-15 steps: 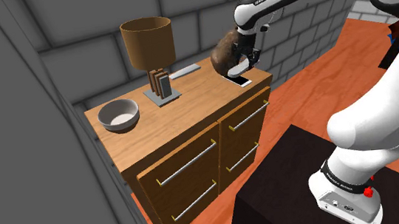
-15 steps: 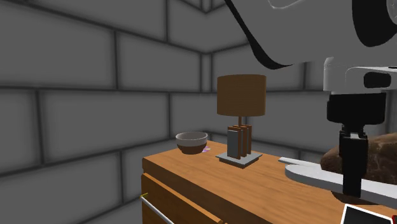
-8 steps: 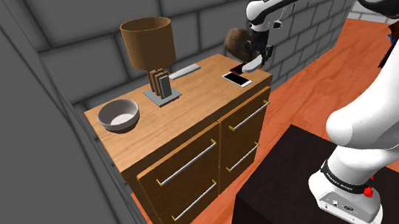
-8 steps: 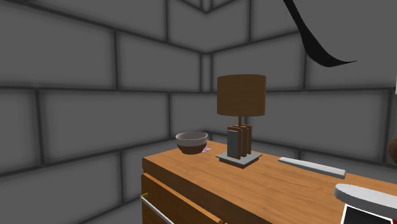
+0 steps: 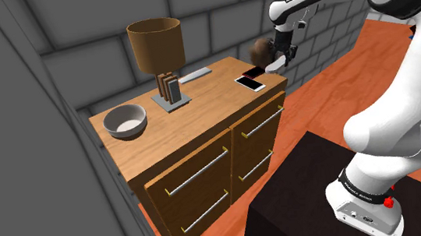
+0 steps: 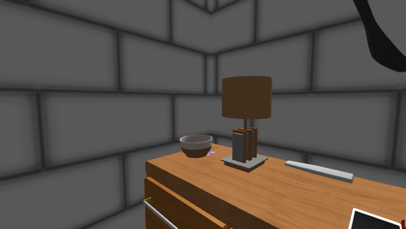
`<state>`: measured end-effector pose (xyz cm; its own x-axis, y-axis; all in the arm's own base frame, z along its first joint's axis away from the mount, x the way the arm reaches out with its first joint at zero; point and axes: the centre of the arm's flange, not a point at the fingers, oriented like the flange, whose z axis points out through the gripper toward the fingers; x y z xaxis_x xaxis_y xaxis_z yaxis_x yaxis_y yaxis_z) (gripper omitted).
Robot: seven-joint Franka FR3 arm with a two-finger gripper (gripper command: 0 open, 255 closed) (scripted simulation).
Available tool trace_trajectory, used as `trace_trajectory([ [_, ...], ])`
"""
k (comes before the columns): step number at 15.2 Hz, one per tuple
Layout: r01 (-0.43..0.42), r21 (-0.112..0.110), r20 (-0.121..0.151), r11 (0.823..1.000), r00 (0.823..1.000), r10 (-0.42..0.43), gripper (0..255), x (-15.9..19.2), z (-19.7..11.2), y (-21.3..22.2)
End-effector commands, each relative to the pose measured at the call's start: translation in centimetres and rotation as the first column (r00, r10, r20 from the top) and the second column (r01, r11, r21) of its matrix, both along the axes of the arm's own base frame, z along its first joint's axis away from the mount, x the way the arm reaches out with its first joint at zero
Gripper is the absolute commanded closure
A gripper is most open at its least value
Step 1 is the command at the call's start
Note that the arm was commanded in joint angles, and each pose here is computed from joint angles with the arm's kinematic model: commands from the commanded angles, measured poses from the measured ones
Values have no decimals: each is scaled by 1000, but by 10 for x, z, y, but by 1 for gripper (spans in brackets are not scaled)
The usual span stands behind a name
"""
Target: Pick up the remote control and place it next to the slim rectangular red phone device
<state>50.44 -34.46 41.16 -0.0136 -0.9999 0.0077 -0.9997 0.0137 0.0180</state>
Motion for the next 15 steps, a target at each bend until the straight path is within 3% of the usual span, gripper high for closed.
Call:
trace_trajectory([
  [1,0,0,1,1000,1000,1,255,0,-9,-1],
  [11,0,0,1,1000,1000,1,255,0,-65,-1],
  [15,-1,0,1,1000,1000,1,255,0,-65,-1],
])
